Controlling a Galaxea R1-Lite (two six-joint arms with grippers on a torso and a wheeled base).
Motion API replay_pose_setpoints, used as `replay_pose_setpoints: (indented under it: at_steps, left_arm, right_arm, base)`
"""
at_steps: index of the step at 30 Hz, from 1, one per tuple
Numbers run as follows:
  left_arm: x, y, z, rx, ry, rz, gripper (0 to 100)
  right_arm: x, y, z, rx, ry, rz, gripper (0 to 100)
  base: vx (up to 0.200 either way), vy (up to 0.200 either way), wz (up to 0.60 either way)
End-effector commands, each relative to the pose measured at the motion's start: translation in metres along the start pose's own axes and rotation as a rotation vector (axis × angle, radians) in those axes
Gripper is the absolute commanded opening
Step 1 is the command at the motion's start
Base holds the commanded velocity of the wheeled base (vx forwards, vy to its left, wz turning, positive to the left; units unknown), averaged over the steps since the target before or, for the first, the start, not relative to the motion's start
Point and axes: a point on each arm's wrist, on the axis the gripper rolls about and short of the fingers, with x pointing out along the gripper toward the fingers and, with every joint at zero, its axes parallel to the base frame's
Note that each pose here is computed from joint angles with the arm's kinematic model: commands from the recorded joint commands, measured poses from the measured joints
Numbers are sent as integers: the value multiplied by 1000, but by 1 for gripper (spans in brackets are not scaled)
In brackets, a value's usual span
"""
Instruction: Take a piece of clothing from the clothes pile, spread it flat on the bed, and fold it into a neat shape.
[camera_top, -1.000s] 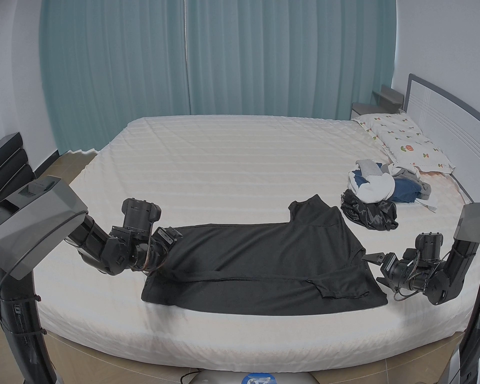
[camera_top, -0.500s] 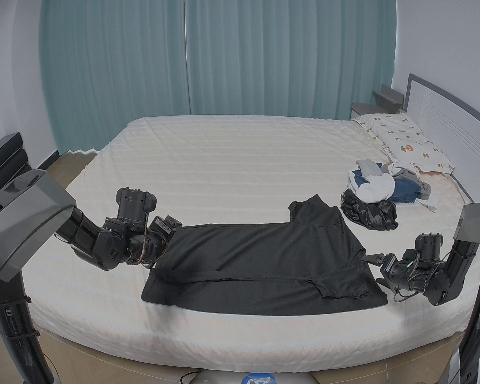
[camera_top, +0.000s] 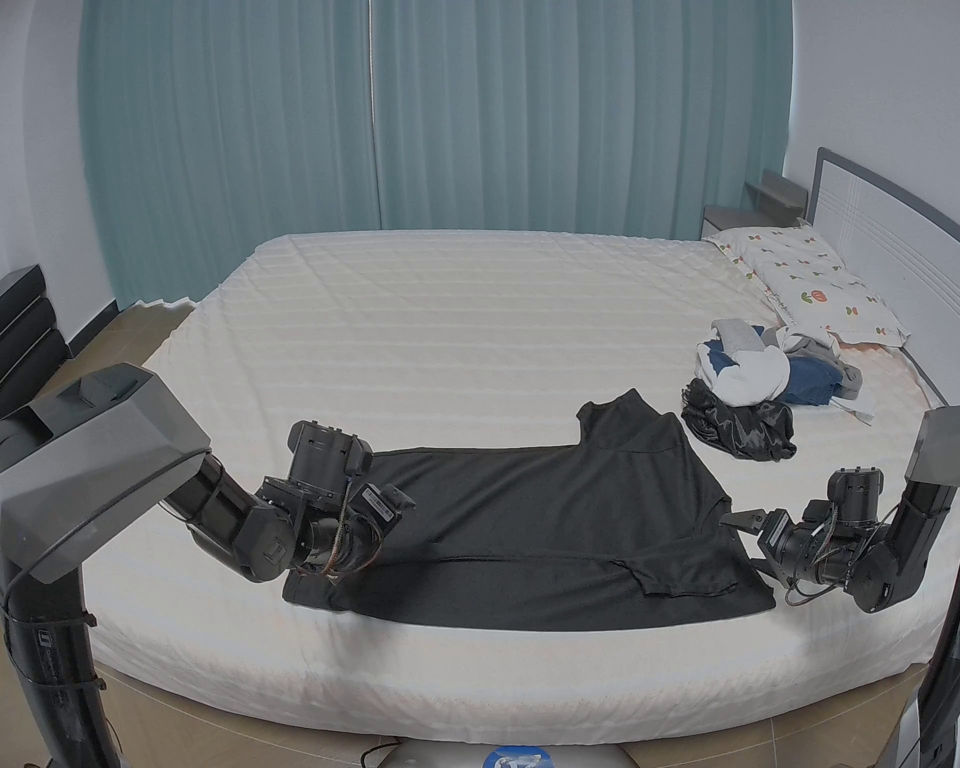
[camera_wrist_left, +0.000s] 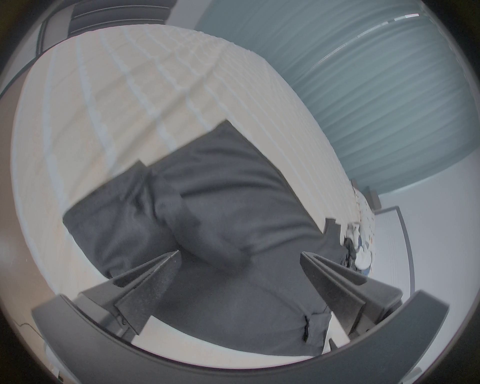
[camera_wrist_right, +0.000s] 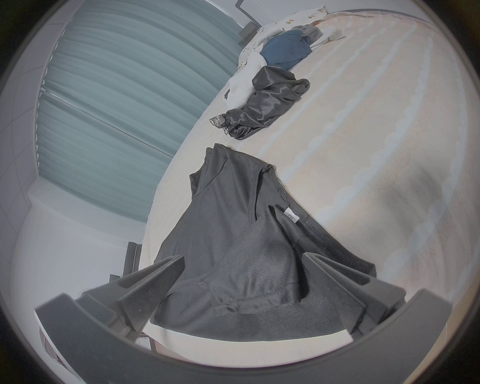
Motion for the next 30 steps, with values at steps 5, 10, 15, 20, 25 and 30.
replay_pose_setpoints:
  at_steps: [5,10,15,20,25,30]
  left_arm:
    - [14,9,-18,33,42,48,100]
    - [19,13,-21,42,47,64,100]
    - [24,15,-22,46,47,76,100]
    - [31,12,-16,91,28,62,100]
    - [51,12,5,65,-32,66,100]
    - [55,14,32,12,-110,58,100]
  right_arm:
    - [0,-1,-3,0,10,-4,100]
    - [0,-1,-2,-1,5,-4,100]
    - [1,-3,0,2,2,-8,100]
    - [3,-2,-1,0,4,-7,100]
    - [3,-1,0,-4,-1,-2,100]
    - [4,-2,0,-4,0,-3,100]
  base:
    - [0,0,0]
    - [0,0,0]
    - [0,0,0]
    - [0,0,0]
    - [0,0,0]
    - [0,0,0]
